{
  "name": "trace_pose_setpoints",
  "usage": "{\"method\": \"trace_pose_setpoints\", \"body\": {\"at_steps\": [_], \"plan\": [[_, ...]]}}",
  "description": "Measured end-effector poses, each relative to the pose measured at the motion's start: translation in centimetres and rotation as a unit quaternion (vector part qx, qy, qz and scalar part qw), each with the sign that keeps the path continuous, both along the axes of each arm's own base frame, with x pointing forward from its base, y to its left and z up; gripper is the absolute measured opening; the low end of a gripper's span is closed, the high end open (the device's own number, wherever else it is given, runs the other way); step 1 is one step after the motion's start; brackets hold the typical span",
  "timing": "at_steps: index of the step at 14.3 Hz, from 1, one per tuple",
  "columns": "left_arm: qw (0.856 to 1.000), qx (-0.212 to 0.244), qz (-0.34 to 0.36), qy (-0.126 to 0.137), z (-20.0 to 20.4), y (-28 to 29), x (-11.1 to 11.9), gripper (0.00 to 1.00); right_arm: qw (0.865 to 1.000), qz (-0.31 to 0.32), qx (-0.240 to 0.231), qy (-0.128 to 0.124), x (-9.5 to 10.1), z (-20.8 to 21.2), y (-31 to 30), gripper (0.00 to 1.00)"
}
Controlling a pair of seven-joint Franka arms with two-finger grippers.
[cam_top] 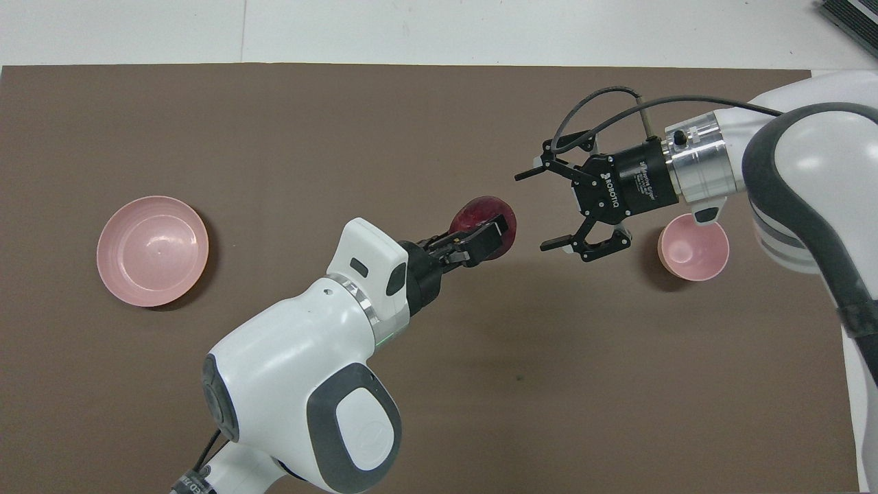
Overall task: Move apple from plate to bowl
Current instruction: 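Close the right gripper on the apple held by the left gripper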
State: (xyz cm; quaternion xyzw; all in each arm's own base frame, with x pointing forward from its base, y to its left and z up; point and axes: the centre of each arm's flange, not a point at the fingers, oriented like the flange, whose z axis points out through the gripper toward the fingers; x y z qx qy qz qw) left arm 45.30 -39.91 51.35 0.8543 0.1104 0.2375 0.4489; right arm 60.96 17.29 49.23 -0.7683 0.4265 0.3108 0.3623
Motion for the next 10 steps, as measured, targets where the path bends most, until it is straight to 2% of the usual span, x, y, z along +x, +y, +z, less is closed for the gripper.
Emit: {"method": "trace_pose_setpoints", "body": {"at_steps": [3, 5, 10], "plan": [[1.000, 0.000, 0.000, 0.000, -0.05, -0.05, 0.00, 0.75, 1.000, -0.001, 0.001, 0.000, 0.02, 0.01, -0.03, 1.00], [1.000, -0.001, 0.000, 0.000, -0.03, -0.09, -0.01, 0.75, 1.000, -0.007, 0.009, 0.001, 0.17, 0.16, -0.24, 0.81], [1.000, -0.002, 0.001, -0.003, 0.20, -0.04, 0.12, 0.75, 1.000, -0.010, 0.019, 0.003, 0.27, 0.20, -0.37, 0.79]]}}
